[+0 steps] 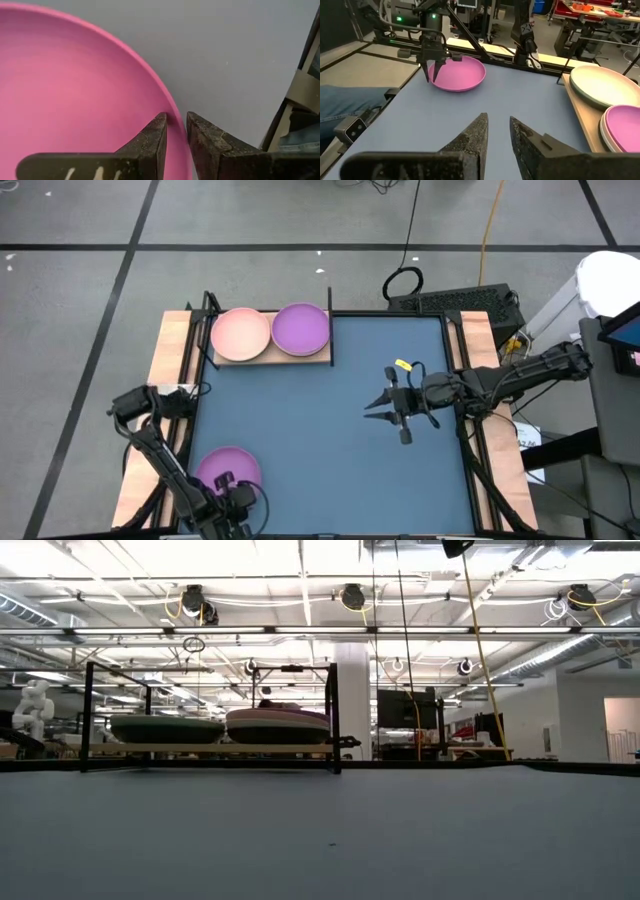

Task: Place and stack plates onto a shelf
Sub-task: Stack the purple plate on top of the left light pink plate on the shelf

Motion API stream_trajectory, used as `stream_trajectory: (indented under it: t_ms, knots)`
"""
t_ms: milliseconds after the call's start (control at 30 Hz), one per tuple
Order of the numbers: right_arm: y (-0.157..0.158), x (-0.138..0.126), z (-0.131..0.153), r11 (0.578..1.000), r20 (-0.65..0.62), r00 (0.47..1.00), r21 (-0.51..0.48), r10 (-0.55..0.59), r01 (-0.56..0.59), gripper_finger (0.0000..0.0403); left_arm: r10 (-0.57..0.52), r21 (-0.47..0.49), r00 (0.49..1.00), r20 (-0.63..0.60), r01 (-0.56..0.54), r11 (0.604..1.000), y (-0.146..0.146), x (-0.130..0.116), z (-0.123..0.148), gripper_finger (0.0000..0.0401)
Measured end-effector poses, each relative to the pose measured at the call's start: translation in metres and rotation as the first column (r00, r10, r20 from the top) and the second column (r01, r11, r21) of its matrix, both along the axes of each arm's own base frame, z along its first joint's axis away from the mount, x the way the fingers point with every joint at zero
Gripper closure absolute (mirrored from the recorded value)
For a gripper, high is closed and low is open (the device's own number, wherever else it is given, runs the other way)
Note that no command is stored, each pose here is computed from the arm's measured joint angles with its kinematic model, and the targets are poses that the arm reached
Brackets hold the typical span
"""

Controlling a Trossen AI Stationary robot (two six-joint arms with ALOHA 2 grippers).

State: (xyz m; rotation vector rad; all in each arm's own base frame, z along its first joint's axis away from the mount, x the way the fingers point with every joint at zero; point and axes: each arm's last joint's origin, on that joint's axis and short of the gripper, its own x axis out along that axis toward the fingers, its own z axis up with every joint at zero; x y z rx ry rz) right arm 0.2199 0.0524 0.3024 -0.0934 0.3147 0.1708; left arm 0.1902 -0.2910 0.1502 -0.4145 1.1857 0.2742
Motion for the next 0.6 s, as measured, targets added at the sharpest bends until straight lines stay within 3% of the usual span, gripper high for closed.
stream_trajectory:
  t_ms: [267,467,600]
  knots:
    - [0.000,0.000,0.000,1.000,0.000,1.000,0.001,0.000,0.000,0.0339,-0.075,-0.009,0.997,-0.004,0.075,0.997,-0.004,-0.001,-0.001,0.0323]
    - [0.000,0.000,0.000,1.000,-0.001,1.000,0.012,-0.004,0.004,0.0339,-0.050,-0.007,0.997,-0.061,0.050,0.999,-0.001,-0.004,-0.002,0.0324]
    - [0.000,0.000,0.000,1.000,-0.003,1.000,0.022,-0.007,0.007,0.0339,-0.041,0.061,0.991,-0.125,0.049,0.997,0.006,-0.009,-0.004,0.0325]
